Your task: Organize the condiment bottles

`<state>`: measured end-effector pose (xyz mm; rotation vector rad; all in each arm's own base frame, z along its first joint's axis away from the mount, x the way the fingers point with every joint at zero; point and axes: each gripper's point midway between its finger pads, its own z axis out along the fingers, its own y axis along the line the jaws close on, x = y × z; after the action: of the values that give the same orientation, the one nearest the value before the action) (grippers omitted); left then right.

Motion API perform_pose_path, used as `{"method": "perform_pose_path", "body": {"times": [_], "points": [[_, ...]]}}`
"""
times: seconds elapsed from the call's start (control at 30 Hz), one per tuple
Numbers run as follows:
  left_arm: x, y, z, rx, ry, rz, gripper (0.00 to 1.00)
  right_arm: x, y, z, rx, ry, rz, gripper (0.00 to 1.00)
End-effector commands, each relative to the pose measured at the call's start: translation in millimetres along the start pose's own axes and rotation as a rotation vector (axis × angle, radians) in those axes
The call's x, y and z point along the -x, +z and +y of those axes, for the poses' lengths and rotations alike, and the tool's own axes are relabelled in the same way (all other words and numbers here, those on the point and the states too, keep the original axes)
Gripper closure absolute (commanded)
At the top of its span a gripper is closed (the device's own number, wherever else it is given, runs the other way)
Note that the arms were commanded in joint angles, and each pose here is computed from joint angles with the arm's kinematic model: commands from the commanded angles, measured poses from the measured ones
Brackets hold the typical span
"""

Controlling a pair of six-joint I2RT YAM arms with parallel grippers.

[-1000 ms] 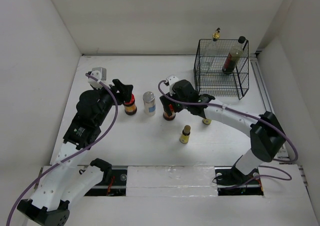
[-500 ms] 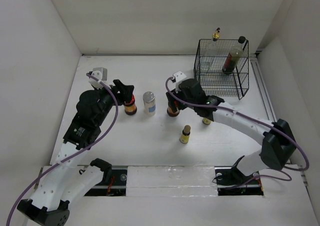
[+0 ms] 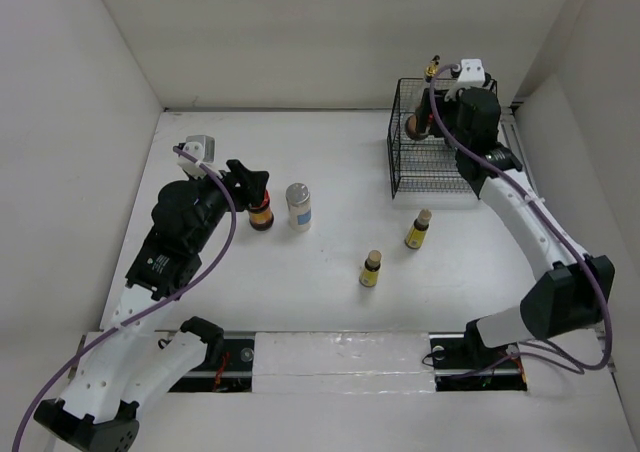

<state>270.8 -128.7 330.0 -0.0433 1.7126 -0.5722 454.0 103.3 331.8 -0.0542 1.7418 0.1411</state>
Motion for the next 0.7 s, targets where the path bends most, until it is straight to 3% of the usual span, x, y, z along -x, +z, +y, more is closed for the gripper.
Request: {"method": "perform_pose_path", "body": {"times": [0.0,0.37,0.67], "points": [[9.3,-2.7,-9.2,-0.044,-0.010,-0.039,0.37,76.5,10.6,2.3,0.060,0.027,-0.210,0.52],[9.3,-2.7,-9.2,-0.045,-0.010,-0.039,0.37,68.2,47.7,-13.7,0.054,0.015,-0.168,0.53],[9.3,-2.7,-9.2,-0.045,-0.010,-0.039,0.37,-0.8,72.1,-21.2,0.021,0.010,0.005,0.53]]}}
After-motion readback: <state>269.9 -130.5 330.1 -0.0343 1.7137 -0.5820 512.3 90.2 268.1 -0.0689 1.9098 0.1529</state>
